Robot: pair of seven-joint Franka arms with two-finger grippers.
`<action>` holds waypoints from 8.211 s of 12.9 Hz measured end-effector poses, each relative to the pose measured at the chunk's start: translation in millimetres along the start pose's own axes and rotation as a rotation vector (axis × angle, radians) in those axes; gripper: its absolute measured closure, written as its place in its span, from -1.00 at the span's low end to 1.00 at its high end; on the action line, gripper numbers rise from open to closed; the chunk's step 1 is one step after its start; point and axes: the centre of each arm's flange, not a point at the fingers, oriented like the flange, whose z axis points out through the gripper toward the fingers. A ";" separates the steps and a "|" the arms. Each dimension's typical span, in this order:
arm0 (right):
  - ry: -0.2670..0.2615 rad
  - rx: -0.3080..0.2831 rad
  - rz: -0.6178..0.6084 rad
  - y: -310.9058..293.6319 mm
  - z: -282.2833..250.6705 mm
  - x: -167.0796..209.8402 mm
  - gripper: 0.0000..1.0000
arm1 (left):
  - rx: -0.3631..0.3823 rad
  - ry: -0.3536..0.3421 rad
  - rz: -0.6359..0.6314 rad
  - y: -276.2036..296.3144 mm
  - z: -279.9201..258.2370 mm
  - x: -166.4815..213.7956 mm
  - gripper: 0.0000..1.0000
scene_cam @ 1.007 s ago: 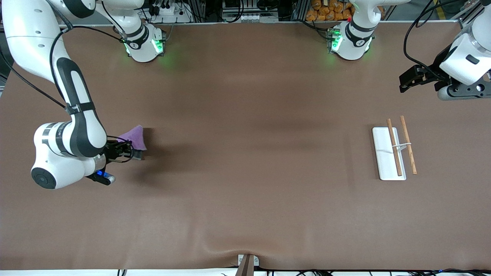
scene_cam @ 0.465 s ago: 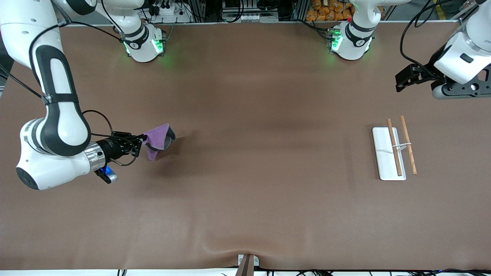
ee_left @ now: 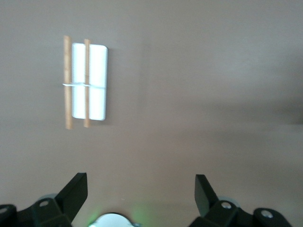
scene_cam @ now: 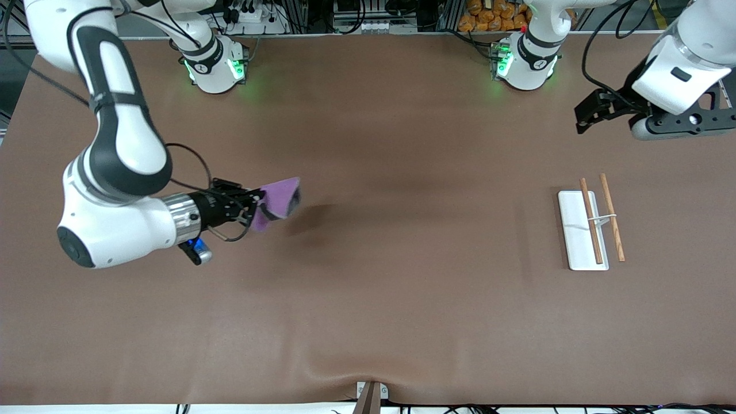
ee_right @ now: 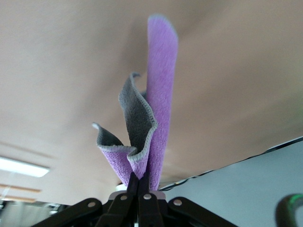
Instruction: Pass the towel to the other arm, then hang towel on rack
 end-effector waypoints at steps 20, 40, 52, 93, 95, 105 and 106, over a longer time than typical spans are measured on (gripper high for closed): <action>-0.233 0.703 0.629 -130.7 49.3 -169.7 0.97 | -0.439 -0.013 -0.272 99.5 81.3 99.8 -1.00; -0.263 0.796 0.662 -143.3 74.1 -176.0 0.97 | -0.655 -0.162 -0.850 144.5 192.7 176.0 -0.65; -0.263 0.796 0.662 -143.4 74.4 -176.0 0.97 | -0.676 -0.290 -0.944 153.0 188.1 169.4 0.96; 0.338 -0.119 -0.345 39.3 -88.7 -80.2 -1.00 | -0.038 -0.180 0.111 -131.0 224.5 115.3 0.96; 0.400 -0.249 -0.472 58.4 -101.3 -68.5 -1.00 | -0.048 -0.172 0.110 -156.8 227.9 116.6 0.96; 0.496 -0.382 -0.681 119.1 -119.9 -23.7 -1.00 | -0.107 -0.169 0.187 -249.6 241.7 114.2 0.96; 0.518 -0.375 -0.708 130.6 -120.9 -20.6 -1.00 | -0.117 -0.170 0.194 -256.8 245.1 114.0 0.96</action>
